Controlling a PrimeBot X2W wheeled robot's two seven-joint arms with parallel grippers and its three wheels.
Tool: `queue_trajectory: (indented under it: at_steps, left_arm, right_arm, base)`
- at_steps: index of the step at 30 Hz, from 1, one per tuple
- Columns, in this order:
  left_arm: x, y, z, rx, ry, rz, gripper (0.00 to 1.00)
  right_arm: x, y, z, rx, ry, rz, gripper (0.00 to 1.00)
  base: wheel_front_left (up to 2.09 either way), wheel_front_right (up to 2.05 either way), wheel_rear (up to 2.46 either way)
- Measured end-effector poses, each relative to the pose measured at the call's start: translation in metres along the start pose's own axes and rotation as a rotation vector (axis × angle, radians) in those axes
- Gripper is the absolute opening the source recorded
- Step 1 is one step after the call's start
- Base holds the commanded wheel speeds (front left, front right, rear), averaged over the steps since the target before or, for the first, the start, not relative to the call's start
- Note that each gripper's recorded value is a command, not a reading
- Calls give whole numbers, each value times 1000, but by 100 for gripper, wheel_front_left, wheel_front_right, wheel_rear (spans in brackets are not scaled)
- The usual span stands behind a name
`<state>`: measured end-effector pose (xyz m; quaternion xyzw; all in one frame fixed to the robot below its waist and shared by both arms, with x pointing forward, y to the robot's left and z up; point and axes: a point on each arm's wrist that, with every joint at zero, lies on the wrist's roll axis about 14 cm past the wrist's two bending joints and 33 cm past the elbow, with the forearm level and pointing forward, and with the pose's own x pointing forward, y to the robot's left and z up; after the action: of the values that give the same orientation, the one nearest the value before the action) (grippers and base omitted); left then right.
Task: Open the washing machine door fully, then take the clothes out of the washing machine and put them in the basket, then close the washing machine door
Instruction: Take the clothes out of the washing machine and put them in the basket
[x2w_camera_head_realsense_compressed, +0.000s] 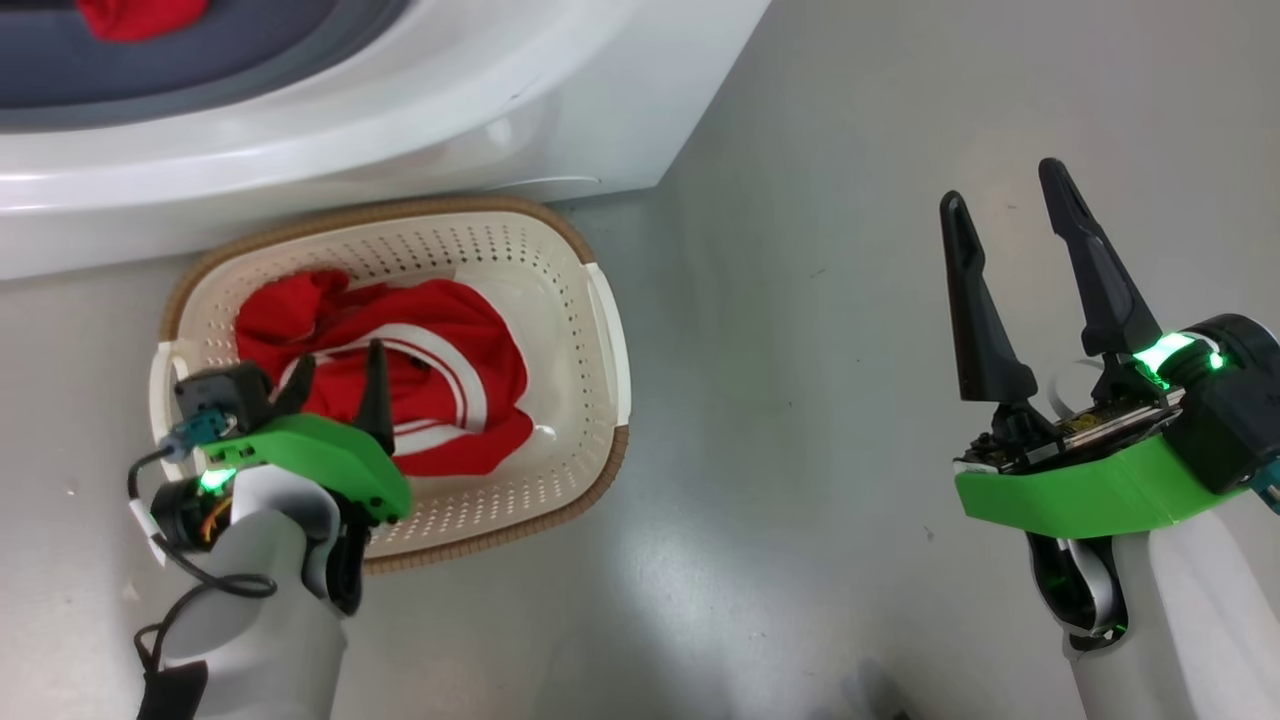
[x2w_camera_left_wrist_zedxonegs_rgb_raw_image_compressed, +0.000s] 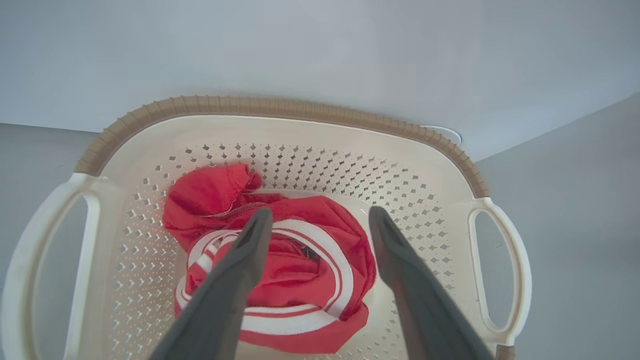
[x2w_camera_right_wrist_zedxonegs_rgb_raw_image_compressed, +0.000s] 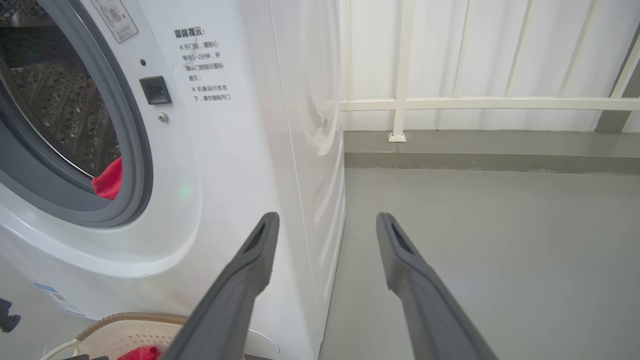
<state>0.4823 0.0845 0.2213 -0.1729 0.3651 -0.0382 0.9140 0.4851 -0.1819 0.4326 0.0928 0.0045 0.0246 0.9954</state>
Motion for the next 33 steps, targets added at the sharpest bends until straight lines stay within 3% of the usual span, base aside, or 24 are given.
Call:
queue_trajectory:
  at_steps: [12, 33]
  left_arm:
    - [-24, -25, 76, 0, -247, -88, 100]
    - [-137, -61, 166, 33, -625, -182, 100]
  right_arm:
    - [-2, 9, 19, 7, -35, 17, 100]
    - [-39, 14, 71, -3, -128, 11, 100]
  base:
    - [0, 0, 0]
    - [0, 0, 0]
